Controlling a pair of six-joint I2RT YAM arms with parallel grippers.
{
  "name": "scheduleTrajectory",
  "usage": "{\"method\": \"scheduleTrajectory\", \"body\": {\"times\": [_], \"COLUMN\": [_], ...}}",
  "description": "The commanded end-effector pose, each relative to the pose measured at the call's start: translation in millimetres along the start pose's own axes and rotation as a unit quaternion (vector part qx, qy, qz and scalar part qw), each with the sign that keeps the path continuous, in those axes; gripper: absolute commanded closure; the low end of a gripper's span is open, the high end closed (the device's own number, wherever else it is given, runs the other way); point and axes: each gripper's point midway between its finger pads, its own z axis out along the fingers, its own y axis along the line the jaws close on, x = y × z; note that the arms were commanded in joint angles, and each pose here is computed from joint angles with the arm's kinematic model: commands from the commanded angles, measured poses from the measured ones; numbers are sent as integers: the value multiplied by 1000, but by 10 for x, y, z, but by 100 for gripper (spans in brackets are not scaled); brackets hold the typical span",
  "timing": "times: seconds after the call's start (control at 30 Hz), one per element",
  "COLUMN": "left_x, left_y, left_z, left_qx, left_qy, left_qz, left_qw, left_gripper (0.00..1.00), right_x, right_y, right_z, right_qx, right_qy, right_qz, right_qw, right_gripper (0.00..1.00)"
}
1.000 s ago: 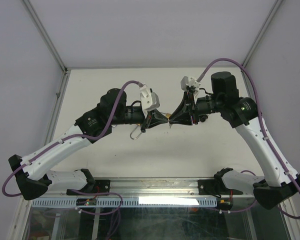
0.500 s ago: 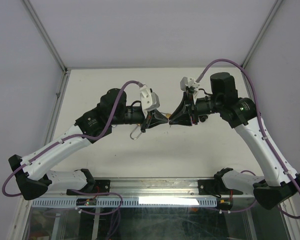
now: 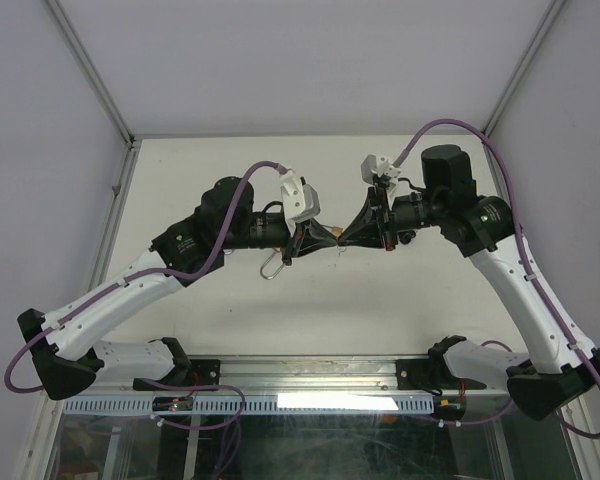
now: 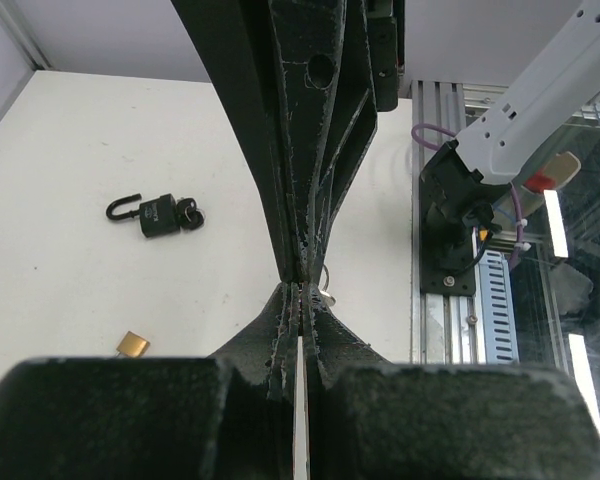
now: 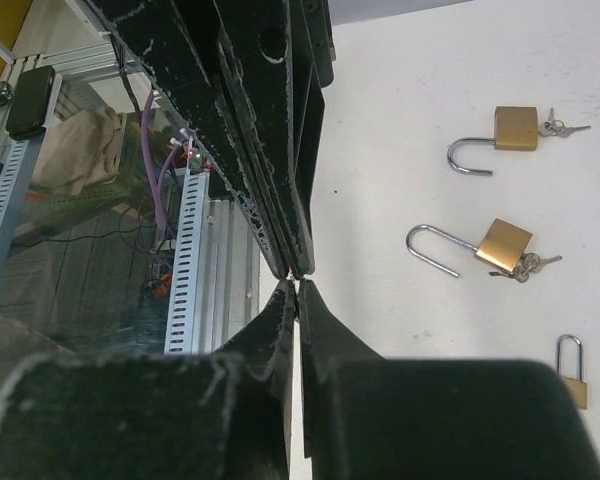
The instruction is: Unlock with the key
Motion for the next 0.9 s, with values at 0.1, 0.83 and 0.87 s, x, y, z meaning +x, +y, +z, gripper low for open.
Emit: {"method": "scheduleTrajectory", "body": {"times": [0.1, 0.83, 0.87], "left_x": [-341, 417, 540], "left_y": [-43, 284, 386], "left_z": [-20, -155, -110], "left_qx": [7, 96, 105], "left_qy": [-51, 38, 64], "left_qz": [30, 61, 68], "left_qw": [998, 993, 990], "left_gripper": [100, 1, 1], "right_x": [-84, 364, 388], "right_y": [75, -336, -358], "right_z": [-39, -266, -281], "right_qx": [-4, 145, 151], "right_qy": [-12, 37, 35], "right_qz": [-28, 90, 99], "right_qw": [1000, 985, 983], "right_gripper": [100, 100, 100]}}
